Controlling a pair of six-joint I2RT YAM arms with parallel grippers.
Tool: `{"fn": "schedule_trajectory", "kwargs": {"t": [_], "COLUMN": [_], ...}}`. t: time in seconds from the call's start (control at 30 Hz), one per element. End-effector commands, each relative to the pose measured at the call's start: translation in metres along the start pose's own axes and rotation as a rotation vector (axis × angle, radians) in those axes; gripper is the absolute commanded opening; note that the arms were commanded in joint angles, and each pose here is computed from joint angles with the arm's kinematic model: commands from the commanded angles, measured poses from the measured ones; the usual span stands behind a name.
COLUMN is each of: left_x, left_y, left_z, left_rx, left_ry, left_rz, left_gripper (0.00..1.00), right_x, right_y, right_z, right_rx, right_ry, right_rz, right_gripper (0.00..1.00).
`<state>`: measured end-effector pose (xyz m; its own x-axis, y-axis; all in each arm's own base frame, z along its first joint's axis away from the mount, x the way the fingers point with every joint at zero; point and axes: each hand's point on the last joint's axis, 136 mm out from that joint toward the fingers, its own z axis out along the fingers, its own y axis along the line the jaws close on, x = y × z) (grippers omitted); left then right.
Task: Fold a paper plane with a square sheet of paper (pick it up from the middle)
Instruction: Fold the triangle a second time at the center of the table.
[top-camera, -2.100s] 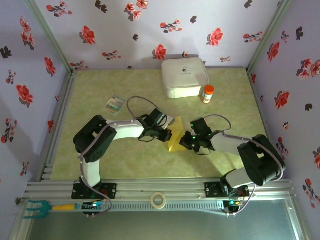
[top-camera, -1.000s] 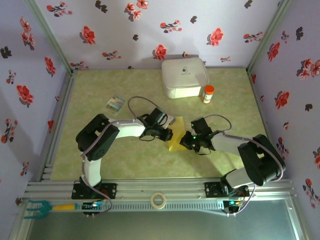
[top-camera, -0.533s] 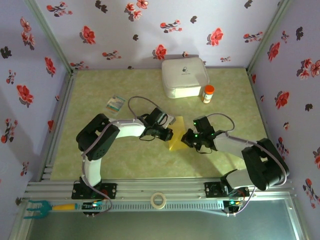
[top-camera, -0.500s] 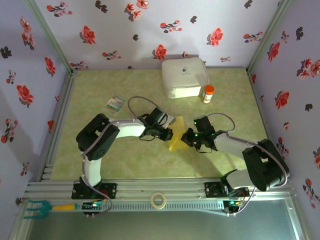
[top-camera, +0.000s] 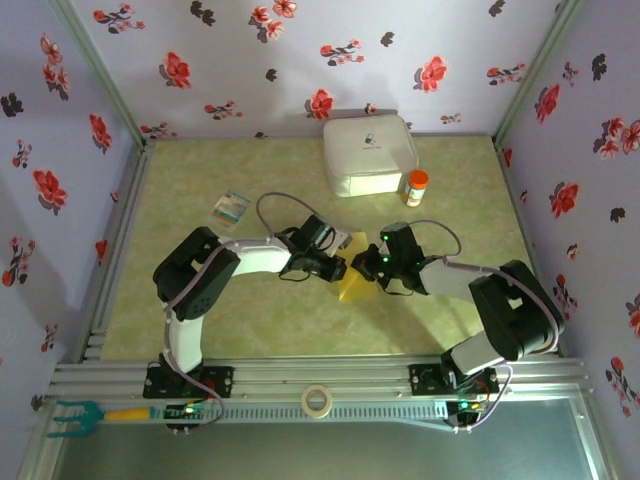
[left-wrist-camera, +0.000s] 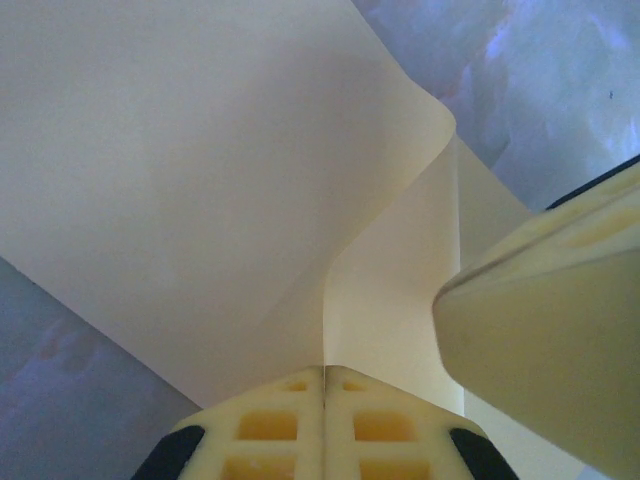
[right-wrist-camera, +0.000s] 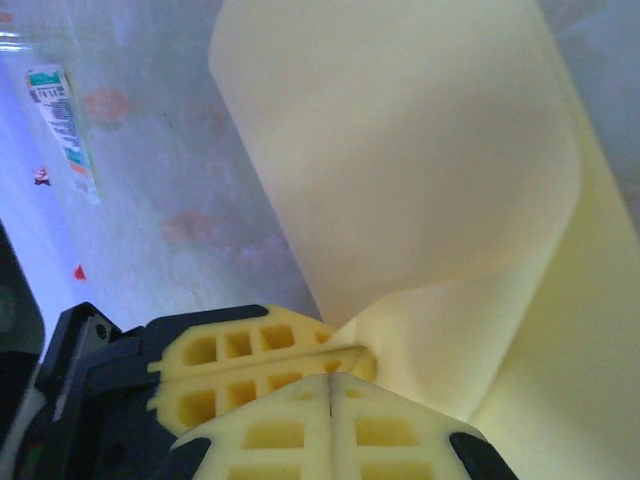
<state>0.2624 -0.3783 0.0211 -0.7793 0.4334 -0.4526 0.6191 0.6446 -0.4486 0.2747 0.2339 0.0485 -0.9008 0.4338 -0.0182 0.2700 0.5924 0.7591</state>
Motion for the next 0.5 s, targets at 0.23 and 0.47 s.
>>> {"fn": "schedule_trajectory", "kwargs": {"t": [0.23, 0.47], "left_x": [0.017, 0.018], "left_y": [0.010, 0.011], "left_z": [0.009, 0.010], "left_rx": [-0.022, -0.024], "left_ry": [0.072, 0.083], "left_rz": [-0.028, -0.030], "left_gripper": [0.04, 0.04], "right_x": [0.010, 0.012], "right_y": [-0.040, -0.055], "right_z": [0.011, 0.008], "right_rx": [0.069, 0.065], "right_ry": [0.014, -0.001], "right_rz": [0.051, 0.084], "right_gripper": [0.00, 0.00]}}
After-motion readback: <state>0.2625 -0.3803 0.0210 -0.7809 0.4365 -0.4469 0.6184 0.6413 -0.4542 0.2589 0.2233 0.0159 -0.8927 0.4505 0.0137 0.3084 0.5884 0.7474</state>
